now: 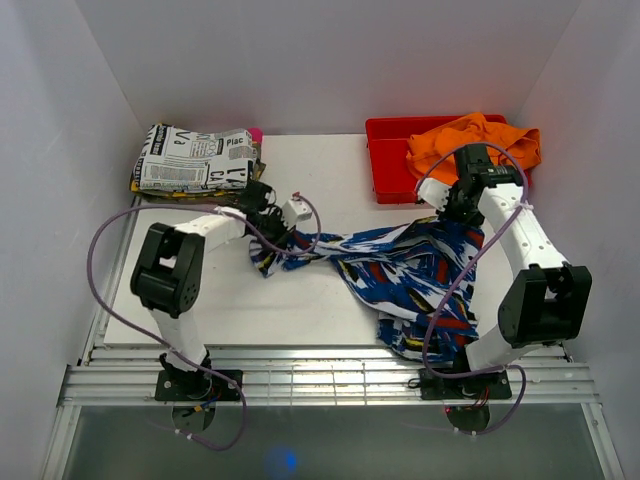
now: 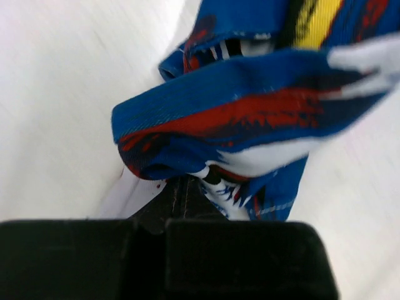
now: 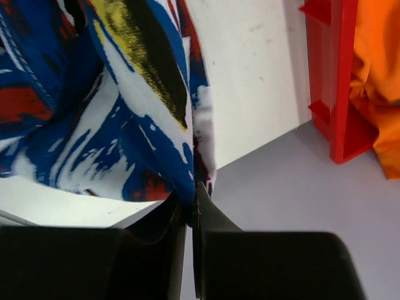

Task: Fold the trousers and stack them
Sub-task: Flatten the trousers out

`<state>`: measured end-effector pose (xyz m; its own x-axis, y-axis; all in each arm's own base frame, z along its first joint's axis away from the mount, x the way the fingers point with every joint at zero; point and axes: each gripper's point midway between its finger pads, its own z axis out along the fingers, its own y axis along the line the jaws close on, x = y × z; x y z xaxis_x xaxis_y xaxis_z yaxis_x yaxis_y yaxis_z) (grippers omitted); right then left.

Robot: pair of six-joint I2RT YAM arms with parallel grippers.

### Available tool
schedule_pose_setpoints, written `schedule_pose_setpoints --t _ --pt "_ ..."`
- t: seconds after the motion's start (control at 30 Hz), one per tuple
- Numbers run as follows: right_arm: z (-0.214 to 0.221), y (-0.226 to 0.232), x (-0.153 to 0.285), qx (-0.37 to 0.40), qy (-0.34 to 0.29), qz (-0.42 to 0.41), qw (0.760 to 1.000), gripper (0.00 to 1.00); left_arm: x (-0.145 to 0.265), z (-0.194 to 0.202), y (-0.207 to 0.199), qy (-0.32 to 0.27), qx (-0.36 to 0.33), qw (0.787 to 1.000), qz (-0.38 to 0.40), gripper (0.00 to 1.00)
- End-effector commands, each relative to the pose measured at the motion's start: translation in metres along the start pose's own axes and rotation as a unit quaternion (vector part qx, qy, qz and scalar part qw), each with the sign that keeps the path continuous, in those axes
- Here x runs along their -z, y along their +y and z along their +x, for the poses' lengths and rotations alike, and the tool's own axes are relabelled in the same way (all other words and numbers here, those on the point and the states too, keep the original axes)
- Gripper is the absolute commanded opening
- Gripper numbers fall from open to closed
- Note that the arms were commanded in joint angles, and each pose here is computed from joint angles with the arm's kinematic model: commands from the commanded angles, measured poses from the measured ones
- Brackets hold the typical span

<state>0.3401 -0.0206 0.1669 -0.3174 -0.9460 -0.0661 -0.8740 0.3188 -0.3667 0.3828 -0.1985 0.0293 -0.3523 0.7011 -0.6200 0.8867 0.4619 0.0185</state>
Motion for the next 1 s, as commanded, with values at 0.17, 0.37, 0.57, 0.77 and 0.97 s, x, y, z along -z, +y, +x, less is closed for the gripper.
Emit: schedule_pose_setpoints --t 0.17,0.37,0.57,0.77,0.97 --pt "-0.077 0.055 0.005 0.139 -0.093 -0.057 0.984 0.08 0.139 0.110 -0.057 0.082 0.128 0.988 0.025 0.00" --pt "-0.097 0.040 -0.020 0.130 -0.085 -0.042 0.987 0.08 0.245 0.143 0.041 0.058 0.195 0.962 -0.182 0.00" --pt "-0.169 -0.023 -0.037 -0.007 -0.096 -0.035 0.995 0.50 0.217 0.188 0.165 0.097 0.321 0.917 -0.214 0.09" --pt "-0.052 -0.006 0.039 -0.041 -0.105 -0.093 0.989 0.90 0.255 0.091 0.101 0.001 0.194 0.978 -0.078 0.83" --pt "0.017 0.113 0.032 0.027 -0.056 -0.160 0.985 0.90 0.210 0.069 -0.017 0.046 0.089 0.994 0.049 0.81"
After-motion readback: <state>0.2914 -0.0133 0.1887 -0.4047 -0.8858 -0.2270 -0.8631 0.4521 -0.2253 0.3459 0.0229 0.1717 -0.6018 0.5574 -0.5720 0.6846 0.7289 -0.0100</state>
